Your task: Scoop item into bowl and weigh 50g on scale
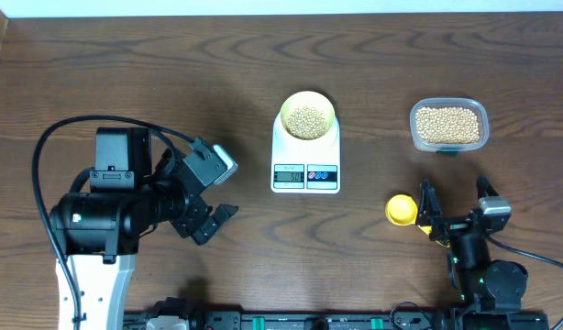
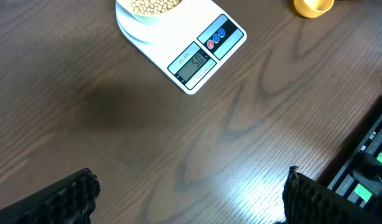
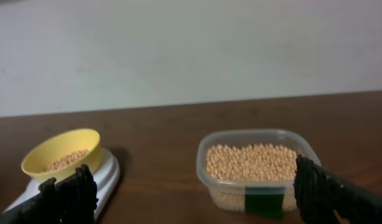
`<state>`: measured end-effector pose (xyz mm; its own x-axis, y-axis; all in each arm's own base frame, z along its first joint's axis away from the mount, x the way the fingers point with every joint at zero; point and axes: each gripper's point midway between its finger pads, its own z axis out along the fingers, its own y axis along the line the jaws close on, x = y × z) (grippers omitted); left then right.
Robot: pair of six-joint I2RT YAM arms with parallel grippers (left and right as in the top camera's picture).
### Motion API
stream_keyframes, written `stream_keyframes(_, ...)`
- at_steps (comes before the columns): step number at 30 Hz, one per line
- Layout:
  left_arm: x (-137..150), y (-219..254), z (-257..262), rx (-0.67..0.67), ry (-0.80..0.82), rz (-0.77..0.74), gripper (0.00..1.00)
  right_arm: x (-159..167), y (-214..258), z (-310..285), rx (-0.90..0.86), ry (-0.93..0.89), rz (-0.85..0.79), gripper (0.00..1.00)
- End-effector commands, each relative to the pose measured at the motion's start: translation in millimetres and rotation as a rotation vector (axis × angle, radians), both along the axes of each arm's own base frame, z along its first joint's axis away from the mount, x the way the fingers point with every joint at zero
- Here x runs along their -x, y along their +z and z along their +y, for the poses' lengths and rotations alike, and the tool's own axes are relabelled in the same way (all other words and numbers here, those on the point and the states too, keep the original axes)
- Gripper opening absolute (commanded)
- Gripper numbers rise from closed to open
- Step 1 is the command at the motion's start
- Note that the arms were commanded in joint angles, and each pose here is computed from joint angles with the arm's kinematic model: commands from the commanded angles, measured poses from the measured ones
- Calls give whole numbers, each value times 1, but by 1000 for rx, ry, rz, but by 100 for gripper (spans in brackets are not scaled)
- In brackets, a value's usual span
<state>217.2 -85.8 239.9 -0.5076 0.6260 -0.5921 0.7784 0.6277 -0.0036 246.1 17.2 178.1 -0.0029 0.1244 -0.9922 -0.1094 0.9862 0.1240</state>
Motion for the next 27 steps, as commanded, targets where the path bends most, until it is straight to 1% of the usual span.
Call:
stream_keyframes(1, 1, 1, -1, 10, -6, -1, 97, 0, -15, -6, -8, -39, 58, 99)
stream_keyframes(2, 1, 1, -1, 9, -6, -1, 97, 0, -20, -7, -7, -42, 80, 99)
stream_keyframes(5, 1, 1, -1, 10, -6, -2, 96, 0, -21, -6, 109, -34, 72, 99)
stream_keyframes(9, 1, 1, -1, 10, -6, -2, 96, 0, -21, -7, 161, -37, 68, 99)
stream_keyframes(16, 1, 1, -1, 10, -6, -1, 96, 0, -25, -6, 161, -34, 87, 99)
stream_keyframes(27, 1, 1, -1, 10, -6, -2, 96, 1, -21, -1, 164, -19, 68, 99)
